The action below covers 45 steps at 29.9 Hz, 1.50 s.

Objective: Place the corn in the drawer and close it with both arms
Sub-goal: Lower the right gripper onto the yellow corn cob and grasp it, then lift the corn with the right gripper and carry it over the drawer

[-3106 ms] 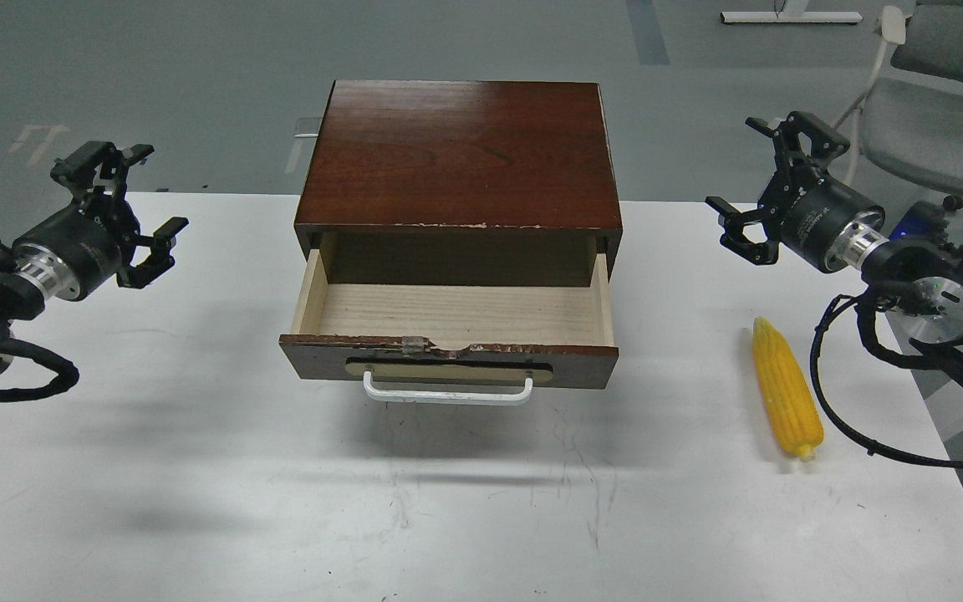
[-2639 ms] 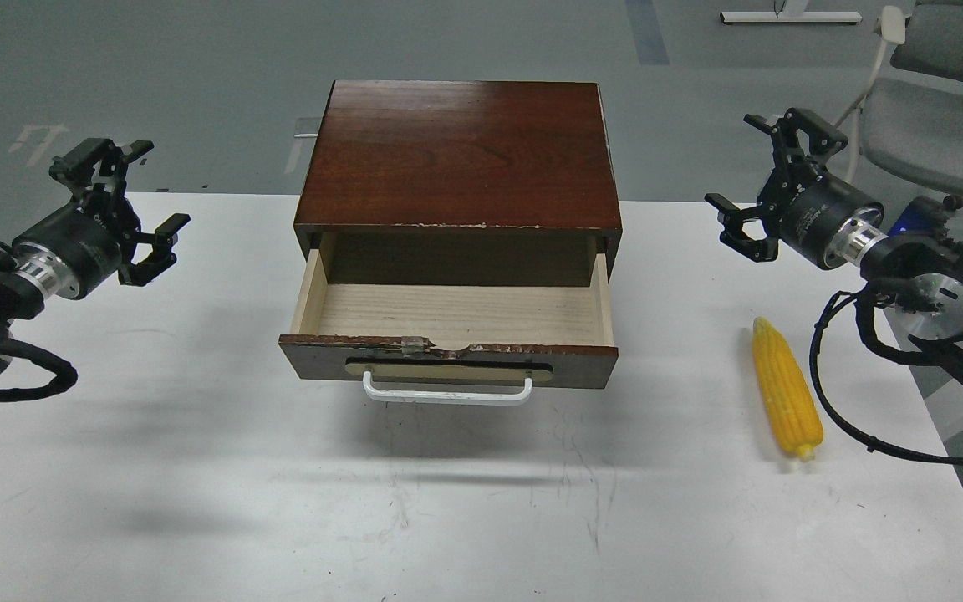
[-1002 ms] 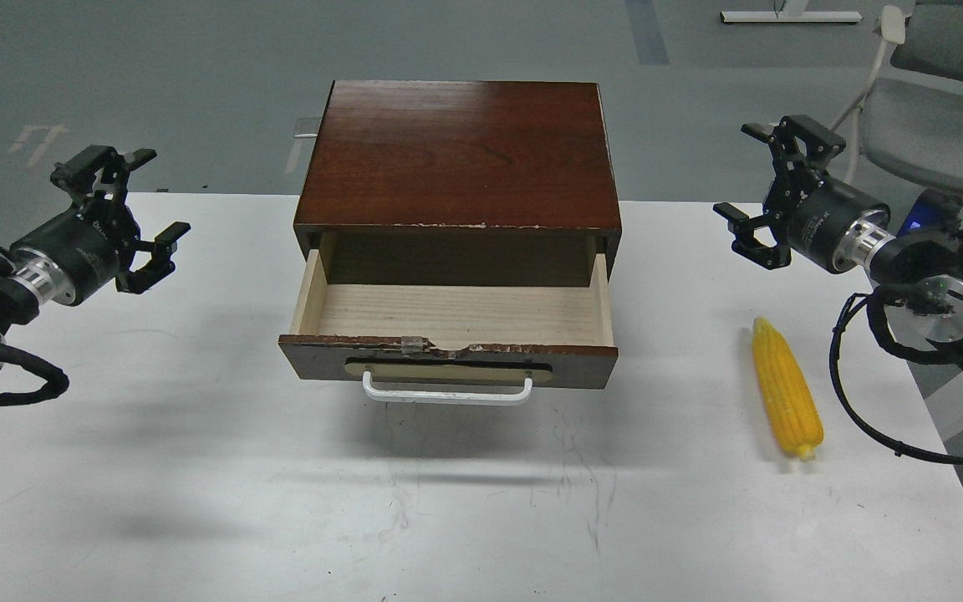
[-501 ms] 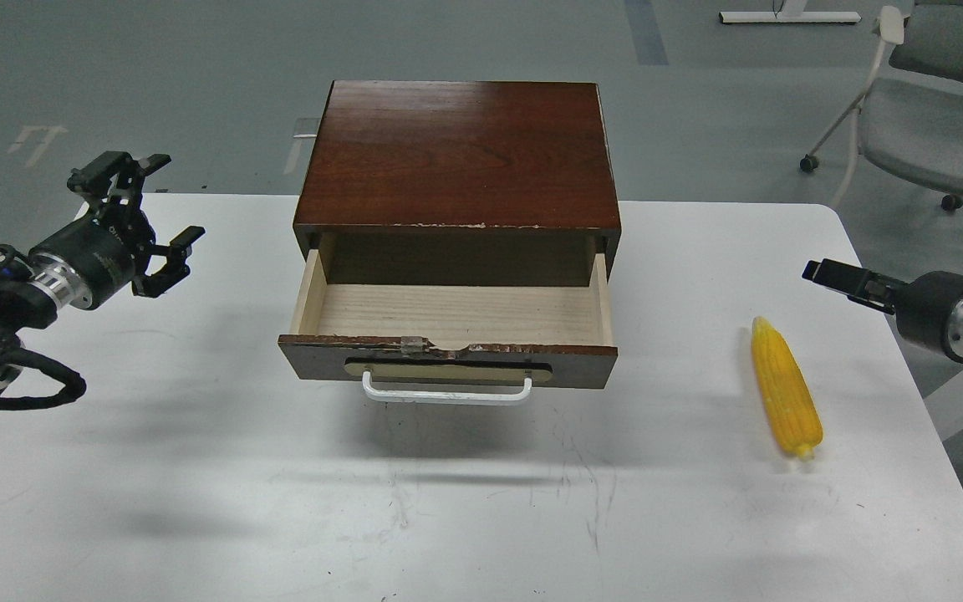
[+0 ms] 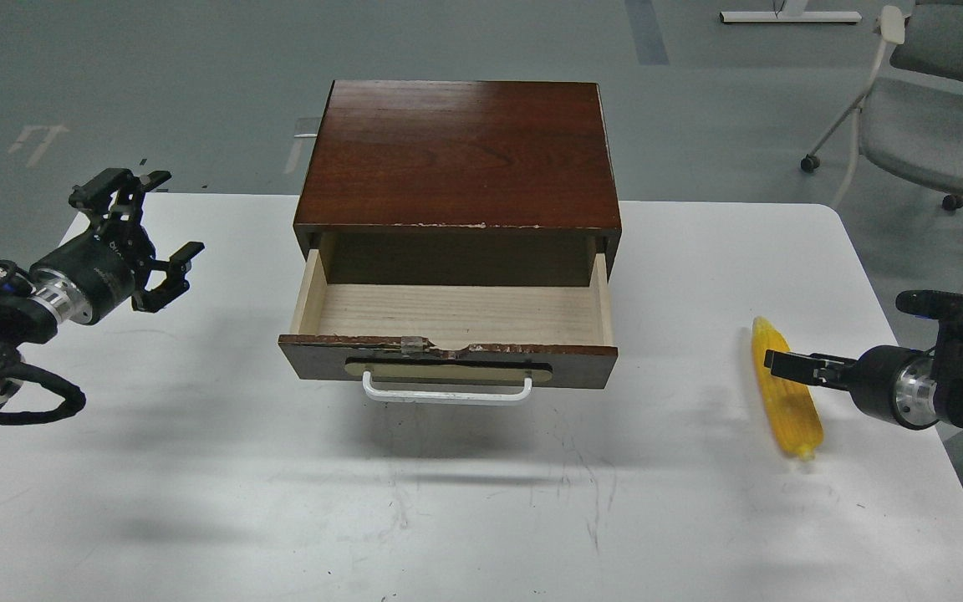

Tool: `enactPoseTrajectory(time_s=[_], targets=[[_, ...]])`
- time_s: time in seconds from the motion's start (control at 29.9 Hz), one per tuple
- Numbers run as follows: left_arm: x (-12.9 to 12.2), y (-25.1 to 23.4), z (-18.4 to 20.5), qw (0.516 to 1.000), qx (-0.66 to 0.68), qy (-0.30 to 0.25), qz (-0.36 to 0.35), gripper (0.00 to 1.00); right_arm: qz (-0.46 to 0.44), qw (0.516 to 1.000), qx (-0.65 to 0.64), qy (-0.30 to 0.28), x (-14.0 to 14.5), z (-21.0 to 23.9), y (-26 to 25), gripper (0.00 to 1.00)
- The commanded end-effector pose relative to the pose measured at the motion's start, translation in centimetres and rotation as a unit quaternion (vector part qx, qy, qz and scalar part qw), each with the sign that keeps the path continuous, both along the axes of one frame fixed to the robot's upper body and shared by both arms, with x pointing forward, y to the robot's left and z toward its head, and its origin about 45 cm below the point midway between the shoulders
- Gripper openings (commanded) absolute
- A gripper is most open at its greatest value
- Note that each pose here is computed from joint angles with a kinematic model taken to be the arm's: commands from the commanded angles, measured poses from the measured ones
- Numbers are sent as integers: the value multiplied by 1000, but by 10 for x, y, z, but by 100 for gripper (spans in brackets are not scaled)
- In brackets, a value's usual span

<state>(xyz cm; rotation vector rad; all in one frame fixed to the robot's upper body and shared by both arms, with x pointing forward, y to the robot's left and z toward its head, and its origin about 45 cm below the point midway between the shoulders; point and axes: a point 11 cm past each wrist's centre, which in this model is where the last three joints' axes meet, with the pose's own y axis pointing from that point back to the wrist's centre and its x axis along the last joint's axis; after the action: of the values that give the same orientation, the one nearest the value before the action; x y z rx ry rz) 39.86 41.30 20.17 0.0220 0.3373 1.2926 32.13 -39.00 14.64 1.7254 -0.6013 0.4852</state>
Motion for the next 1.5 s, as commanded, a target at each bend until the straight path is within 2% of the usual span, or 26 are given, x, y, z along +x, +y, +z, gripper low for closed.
enactPoseTrajectory(time_s=[0.0, 0.17, 0.2, 0.23, 0.27, 0.3, 0.37, 0.5, 0.63, 0.73, 0.9, 0.97, 1.04, 1.17, 1.3, 1.37, 1.47], targets=[[1, 1, 1, 1000, -2, -3, 2, 98, 10, 1000, -15, 1, 3, -9, 2, 93], [1, 2, 3, 1000, -1, -5, 3, 98, 21, 999, -24, 9, 2, -17, 5, 85], [1, 2, 3, 1000, -1, -5, 3, 98, 21, 999, -23, 10, 2, -18, 6, 80], [1, 2, 3, 1000, -1, -4, 3, 98, 26, 999, -19, 10, 3, -20, 12, 67], [1, 2, 3, 1000, -1, -4, 3, 98, 28, 999, -18, 11, 3, -21, 14, 59], [0, 3, 3, 1000, 0, -4, 4, 98, 30, 999, -16, 12, 3, -22, 18, 37], [0, 4, 4, 1000, 1, -4, 5, 98, 31, 999, -15, 10, 4, -21, 19, 17], [0, 5, 4, 1000, 2, -4, 5, 98, 35, 999, -11, 6, 6, -18, 21, 4], [0, 4, 3, 1000, 3, -2, 4, 98, 37, 999, -10, -2, 11, -13, 22, 0], [0, 4, 3, 1000, 6, -1, 4, 98, 48, 998, -1, -30, 26, 7, 26, 0], [3, 3, 7, 1000, 5, -7, 4, 98, 106, 982, -38, -154, 75, 90, 24, 0], [3, 2, 6, 1000, 6, -6, 2, 98, 194, 952, -76, -222, 94, 142, 45, 0], [3, 3, 6, 1000, 7, -5, 2, 98, 261, 925, -82, -265, 97, 182, 72, 1], [3, 4, 7, 1000, 8, -6, 3, 98, 333, 878, -90, -332, 98, 244, 123, 2], [4, 4, 10, 1000, 7, -9, 4, 98, 402, 841, -85, -351, 101, 254, 187, 2], [4, 8, 12, 1000, 9, -10, 6, 98, 461, 813, -70, -348, 92, 242, 240, 2], [2, 15, 15, 1000, 16, -11, 11, 98, 498, 794, -62, -344, 82, 230, 271, 2]])
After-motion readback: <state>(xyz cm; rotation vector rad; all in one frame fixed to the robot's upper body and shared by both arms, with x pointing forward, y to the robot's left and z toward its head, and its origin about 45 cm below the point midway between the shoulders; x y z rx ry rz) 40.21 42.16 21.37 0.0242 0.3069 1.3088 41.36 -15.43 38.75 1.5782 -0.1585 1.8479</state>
